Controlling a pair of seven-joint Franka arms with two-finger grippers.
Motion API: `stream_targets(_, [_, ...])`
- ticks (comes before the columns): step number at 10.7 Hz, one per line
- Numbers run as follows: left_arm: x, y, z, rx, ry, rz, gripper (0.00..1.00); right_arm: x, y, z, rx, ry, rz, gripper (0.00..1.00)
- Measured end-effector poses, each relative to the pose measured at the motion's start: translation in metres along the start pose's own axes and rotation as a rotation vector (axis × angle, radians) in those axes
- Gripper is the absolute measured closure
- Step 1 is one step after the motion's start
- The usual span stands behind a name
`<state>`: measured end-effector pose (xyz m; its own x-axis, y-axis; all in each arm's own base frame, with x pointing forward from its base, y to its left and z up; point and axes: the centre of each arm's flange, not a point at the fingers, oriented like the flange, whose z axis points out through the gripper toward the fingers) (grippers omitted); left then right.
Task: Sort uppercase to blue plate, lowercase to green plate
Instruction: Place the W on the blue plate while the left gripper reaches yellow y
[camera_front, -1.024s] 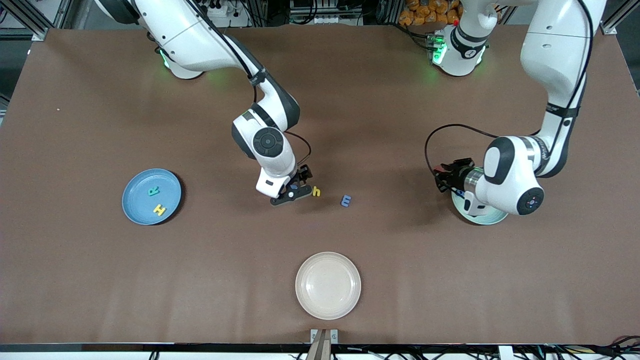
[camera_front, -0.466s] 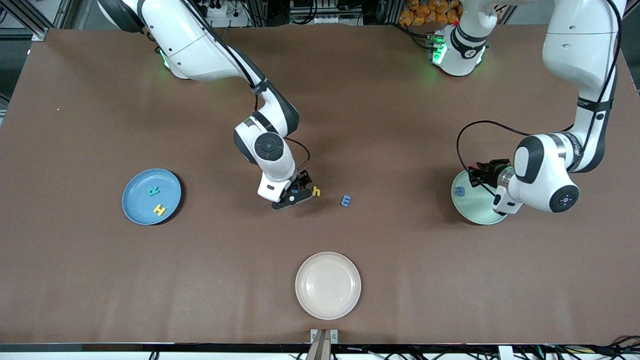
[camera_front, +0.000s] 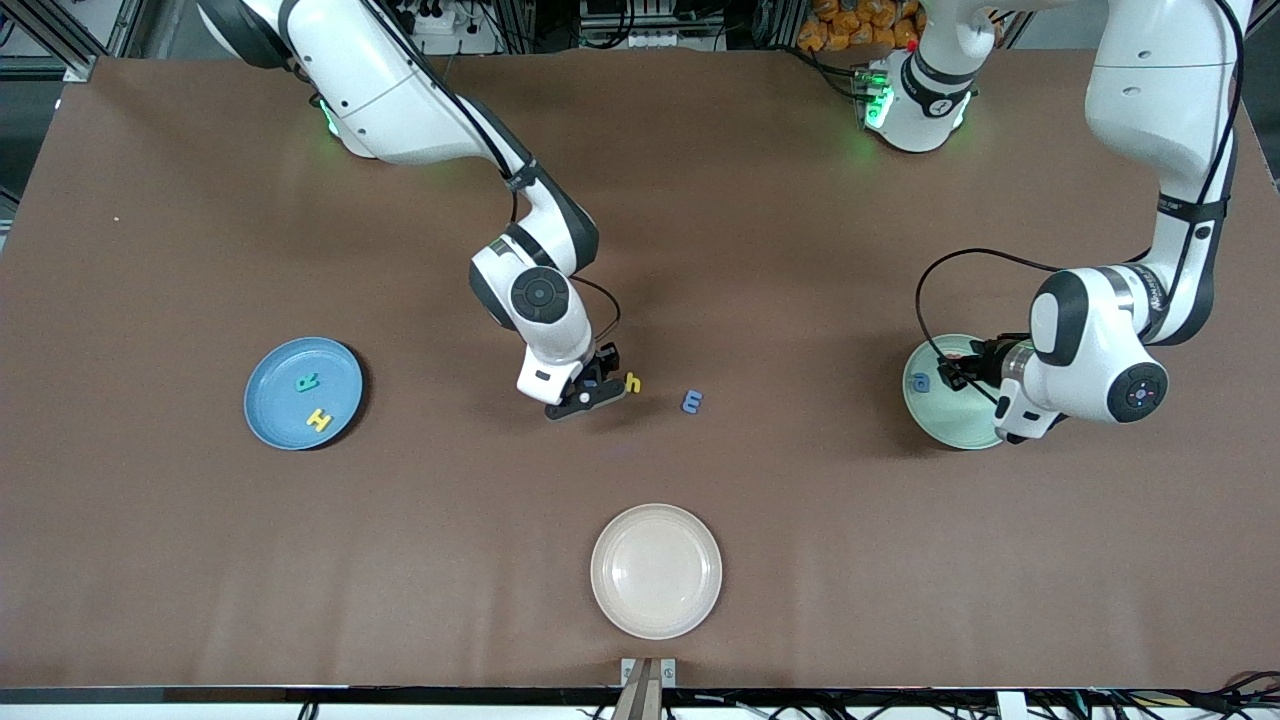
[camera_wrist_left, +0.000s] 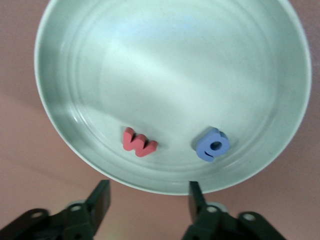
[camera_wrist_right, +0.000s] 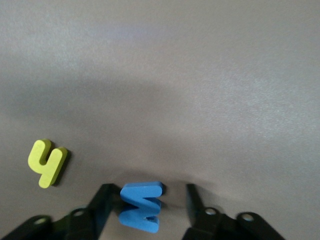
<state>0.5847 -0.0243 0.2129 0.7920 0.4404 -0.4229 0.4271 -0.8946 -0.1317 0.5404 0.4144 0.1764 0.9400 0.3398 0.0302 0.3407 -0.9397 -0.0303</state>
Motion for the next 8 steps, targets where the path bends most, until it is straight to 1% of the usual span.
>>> stream_targets(1, [-0.003,0.006,-0.001,-0.006,-0.001,-0.020,0.10,0.000,-0.001,-0.002,0.001,0.003,0.002,0.57])
stream_targets(2, [-0.011,0.016,-0.004,-0.027,-0.006,-0.057,0.02,0.001,-0.001,-0.004,0.002,0.006,0.004,0.64])
stream_targets(4, [-0.037,0.055,-0.010,-0.089,-0.036,-0.137,0.04,0.001,0.002,-0.003,0.000,0.006,0.035,0.64])
stream_targets(5, [-0.055,0.080,-0.013,-0.116,-0.056,-0.177,0.05,0.004,0.010,-0.004,-0.006,0.008,0.086,0.64])
stream_targets(7, [-0.085,0.121,-0.022,-0.176,-0.105,-0.273,0.05,0.017,0.061,-0.010,-0.025,0.008,0.200,0.64])
stream_targets(8, [-0.097,0.137,-0.025,-0.207,-0.141,-0.332,0.05,0.026,0.102,-0.019,-0.056,0.013,0.250,0.64])
